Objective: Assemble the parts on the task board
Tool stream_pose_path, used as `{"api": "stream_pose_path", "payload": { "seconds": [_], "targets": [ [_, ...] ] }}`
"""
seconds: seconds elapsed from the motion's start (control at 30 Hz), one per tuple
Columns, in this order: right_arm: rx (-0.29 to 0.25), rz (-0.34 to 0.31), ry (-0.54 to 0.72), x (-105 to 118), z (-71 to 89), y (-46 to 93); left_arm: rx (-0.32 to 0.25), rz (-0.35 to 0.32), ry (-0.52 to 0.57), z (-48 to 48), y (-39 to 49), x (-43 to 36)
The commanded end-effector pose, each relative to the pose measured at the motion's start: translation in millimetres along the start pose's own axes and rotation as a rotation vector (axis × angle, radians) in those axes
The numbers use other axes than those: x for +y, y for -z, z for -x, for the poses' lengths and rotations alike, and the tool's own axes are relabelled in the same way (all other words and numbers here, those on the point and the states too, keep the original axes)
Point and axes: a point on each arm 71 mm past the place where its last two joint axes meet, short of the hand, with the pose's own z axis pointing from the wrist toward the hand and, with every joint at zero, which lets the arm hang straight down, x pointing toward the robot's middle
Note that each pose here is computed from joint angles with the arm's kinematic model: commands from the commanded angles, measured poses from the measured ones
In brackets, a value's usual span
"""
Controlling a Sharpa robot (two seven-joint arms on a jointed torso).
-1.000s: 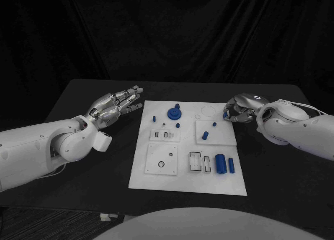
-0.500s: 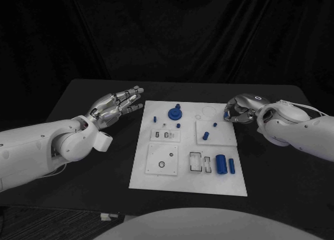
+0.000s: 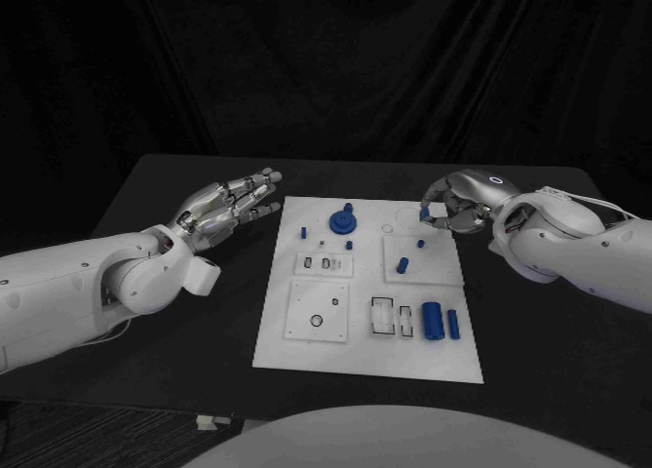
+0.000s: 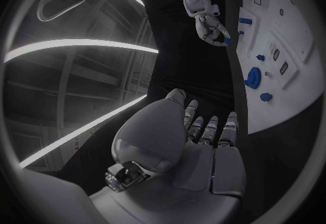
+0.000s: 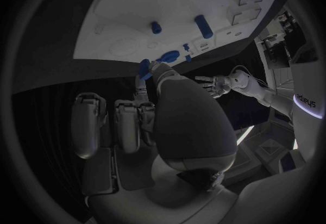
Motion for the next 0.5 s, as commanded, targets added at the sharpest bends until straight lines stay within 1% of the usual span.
{"api": "stream_pose_path", "payload": {
  "seconds": [0.03, 0.17, 0.33, 0.5],
  "targets": [
    [-0.027, 0.022, -0.011, 17, 1.3, -4.6, 0.012, -0.012, 0.009, -2.1, -0.8, -0.4],
    [-0.001, 0.071, -0.008, 41, -5.0, -11.3, 0.014, -0.014, 0.009, -2.7, -0.8, -0.5],
    [0.027, 0.121, 0.021, 64, -15.3, -15.5, 0.011, -0.014, 0.009, -2.2, -0.1, -0.7],
    [0.054, 0.152, 0.036, 82, -23.8, -18.9, 0.012, -0.013, 0.009, -2.3, -0.4, -0.6]
  ]
}}
